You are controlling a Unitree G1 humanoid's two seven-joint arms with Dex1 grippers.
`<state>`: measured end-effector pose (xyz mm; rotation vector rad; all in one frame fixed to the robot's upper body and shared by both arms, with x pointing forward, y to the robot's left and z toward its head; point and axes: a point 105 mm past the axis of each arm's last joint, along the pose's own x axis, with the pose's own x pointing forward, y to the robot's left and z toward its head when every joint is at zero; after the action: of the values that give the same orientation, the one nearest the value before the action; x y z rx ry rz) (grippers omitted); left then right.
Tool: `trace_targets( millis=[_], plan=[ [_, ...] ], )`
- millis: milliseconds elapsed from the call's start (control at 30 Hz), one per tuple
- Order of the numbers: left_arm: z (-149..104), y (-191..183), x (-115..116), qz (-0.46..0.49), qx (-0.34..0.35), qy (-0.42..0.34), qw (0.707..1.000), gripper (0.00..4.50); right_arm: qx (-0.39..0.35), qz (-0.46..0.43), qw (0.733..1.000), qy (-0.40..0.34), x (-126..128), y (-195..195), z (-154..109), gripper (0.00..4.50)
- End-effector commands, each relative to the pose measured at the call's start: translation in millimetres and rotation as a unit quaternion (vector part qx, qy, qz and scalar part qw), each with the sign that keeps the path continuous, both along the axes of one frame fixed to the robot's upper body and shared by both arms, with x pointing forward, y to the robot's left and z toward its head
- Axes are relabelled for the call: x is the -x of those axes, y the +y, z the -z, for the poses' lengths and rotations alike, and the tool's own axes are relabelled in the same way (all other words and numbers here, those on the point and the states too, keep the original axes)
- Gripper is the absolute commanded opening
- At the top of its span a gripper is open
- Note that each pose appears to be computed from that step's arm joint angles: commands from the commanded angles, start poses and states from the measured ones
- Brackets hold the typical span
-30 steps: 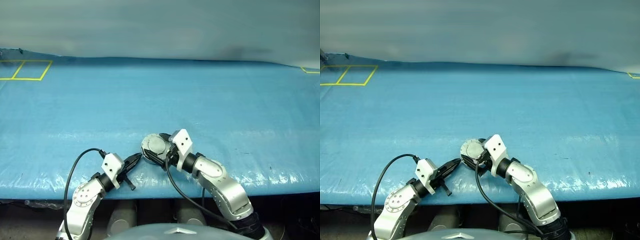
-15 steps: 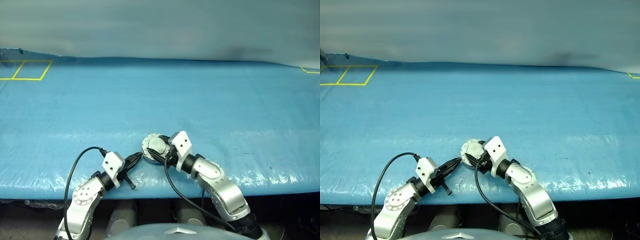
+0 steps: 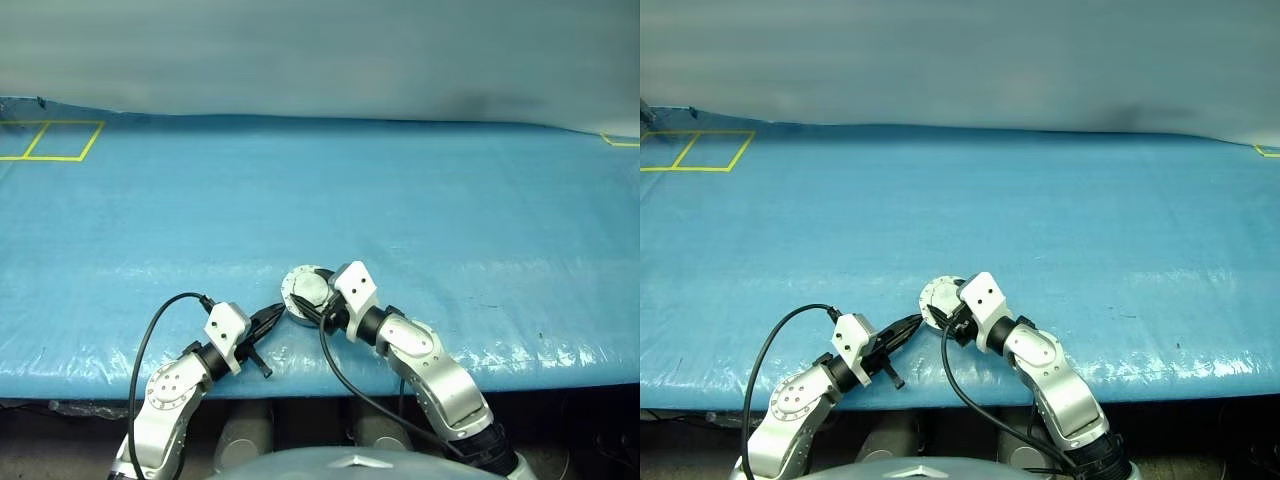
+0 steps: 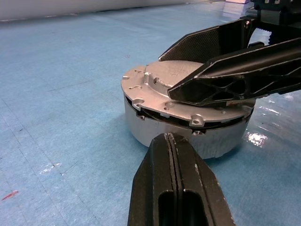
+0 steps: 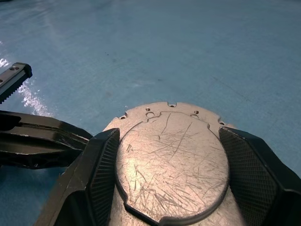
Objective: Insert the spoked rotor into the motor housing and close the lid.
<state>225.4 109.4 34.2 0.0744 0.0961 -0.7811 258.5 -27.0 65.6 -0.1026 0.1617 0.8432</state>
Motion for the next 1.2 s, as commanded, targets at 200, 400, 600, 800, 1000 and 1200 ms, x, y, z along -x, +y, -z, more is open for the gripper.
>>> trace_targets(
  millis=[200,400,600,800,1000,1200],
  plan=[
    [-10,-4,0,0.008,0.003,-0.021,1.0,0.0,0.018,-0.018,1.0,0.002,3,2,5,3.03],
    [-9,-4,0,0.01,0.003,-0.019,1.0,0.0,0.033,-0.032,0.999,0.021,6,-3,13,3.03],
    [-9,-4,0,0.011,0.003,-0.02,1.0,0.0,0.03,-0.031,0.999,0.031,4,-6,17,3.03],
    [-9,-4,-1,0.01,0.004,-0.02,1.0,0.0,0.03,-0.03,0.998,0.037,3,-6,21,3.03],
    [-9,-4,-1,0.011,0.003,-0.019,1.0,0.0,0.025,-0.037,0.998,0.042,4,-7,23,3.03],
    [-8,-2,-3,0.009,-0.005,-0.018,1.0,0.0,-0.01,-0.019,0.997,0.072,2,-7,21,3.03]
  ],
)
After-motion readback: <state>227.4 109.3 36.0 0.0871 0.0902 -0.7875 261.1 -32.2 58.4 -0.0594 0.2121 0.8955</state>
